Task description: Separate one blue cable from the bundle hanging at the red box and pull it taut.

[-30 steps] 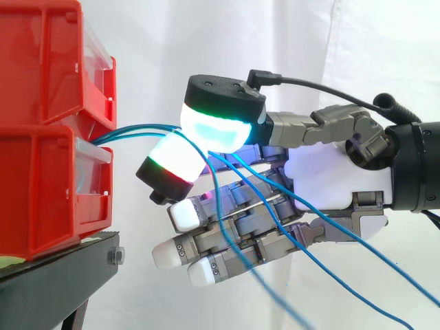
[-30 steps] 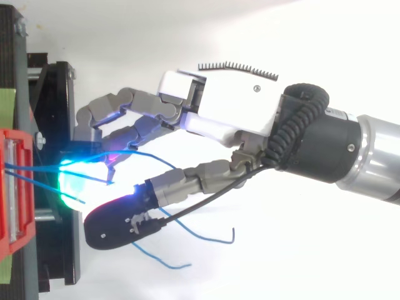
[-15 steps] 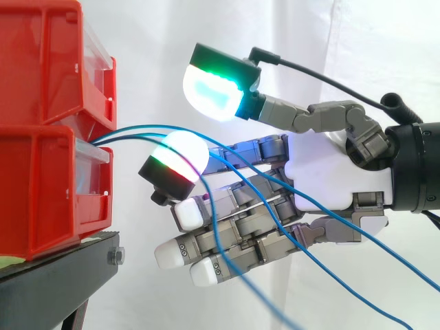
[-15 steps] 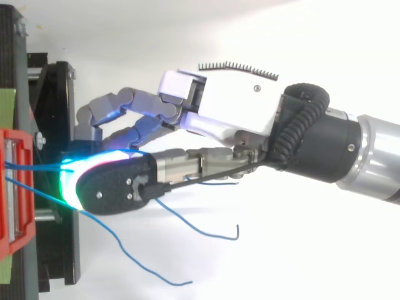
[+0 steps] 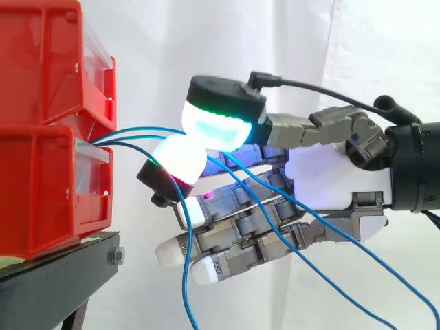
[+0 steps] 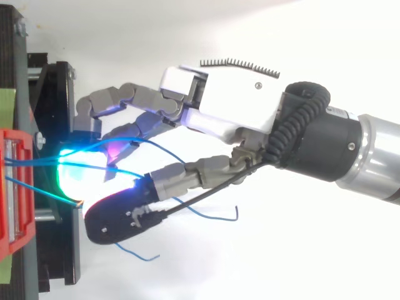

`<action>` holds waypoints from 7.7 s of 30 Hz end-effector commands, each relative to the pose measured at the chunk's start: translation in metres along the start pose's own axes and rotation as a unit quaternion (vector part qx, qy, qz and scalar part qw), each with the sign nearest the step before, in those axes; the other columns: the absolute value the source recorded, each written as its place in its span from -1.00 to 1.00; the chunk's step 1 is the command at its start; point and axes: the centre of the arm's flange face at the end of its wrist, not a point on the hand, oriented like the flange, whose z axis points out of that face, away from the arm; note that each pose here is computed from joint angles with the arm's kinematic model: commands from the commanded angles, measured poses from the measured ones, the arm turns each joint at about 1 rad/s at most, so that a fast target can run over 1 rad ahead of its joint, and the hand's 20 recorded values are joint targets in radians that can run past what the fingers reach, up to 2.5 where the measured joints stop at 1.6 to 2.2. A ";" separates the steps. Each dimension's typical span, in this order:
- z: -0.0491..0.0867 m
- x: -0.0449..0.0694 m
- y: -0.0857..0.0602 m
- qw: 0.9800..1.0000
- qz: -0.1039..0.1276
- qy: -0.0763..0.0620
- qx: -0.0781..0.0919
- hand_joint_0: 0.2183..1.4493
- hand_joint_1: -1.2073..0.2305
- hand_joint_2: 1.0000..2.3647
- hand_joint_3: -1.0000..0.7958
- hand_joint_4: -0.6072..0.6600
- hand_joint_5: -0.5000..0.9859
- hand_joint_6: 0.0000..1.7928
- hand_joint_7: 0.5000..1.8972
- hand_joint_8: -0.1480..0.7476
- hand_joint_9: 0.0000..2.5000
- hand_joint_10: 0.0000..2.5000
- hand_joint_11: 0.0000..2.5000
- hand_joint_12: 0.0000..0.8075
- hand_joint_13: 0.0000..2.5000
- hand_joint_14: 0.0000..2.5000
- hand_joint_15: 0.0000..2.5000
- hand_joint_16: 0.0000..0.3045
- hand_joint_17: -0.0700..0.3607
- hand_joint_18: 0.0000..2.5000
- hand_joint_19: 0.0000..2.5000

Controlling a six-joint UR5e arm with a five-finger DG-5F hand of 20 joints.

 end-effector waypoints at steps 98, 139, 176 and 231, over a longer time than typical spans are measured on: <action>-0.012 -0.015 0.049 0.998 -0.036 -0.044 -0.010 -0.35 0.04 -1.00 -0.44 0.35 -0.47 -0.44 -0.04 -0.03 -0.23 -0.98 -0.44 -0.22 -0.41 -0.99 -0.73 -0.79 -0.34 -0.47 -0.67; -0.016 0.006 0.051 0.999 -0.027 -0.040 -0.017 -0.27 -0.36 -0.97 -0.13 0.33 -0.48 -0.44 -0.04 -0.02 -0.21 -0.99 -0.40 -0.21 -0.39 -0.99 -0.72 -0.79 -0.34 -0.45 -0.68; -0.019 0.014 0.049 0.999 -0.022 -0.040 -0.015 -0.28 -0.14 -0.97 -0.06 0.36 -0.46 -0.44 -0.13 0.00 -0.15 -0.98 -0.40 -0.20 -0.39 -0.99 -0.72 -0.78 -0.33 -0.46 -0.65; -0.021 0.018 0.041 0.999 -0.020 -0.040 -0.018 -0.24 -0.11 -0.98 -0.22 0.31 -0.46 -0.44 0.06 0.00 -0.14 -0.98 -0.34 -0.21 -0.37 -0.99 -0.70 -0.79 -0.34 -0.44 -0.64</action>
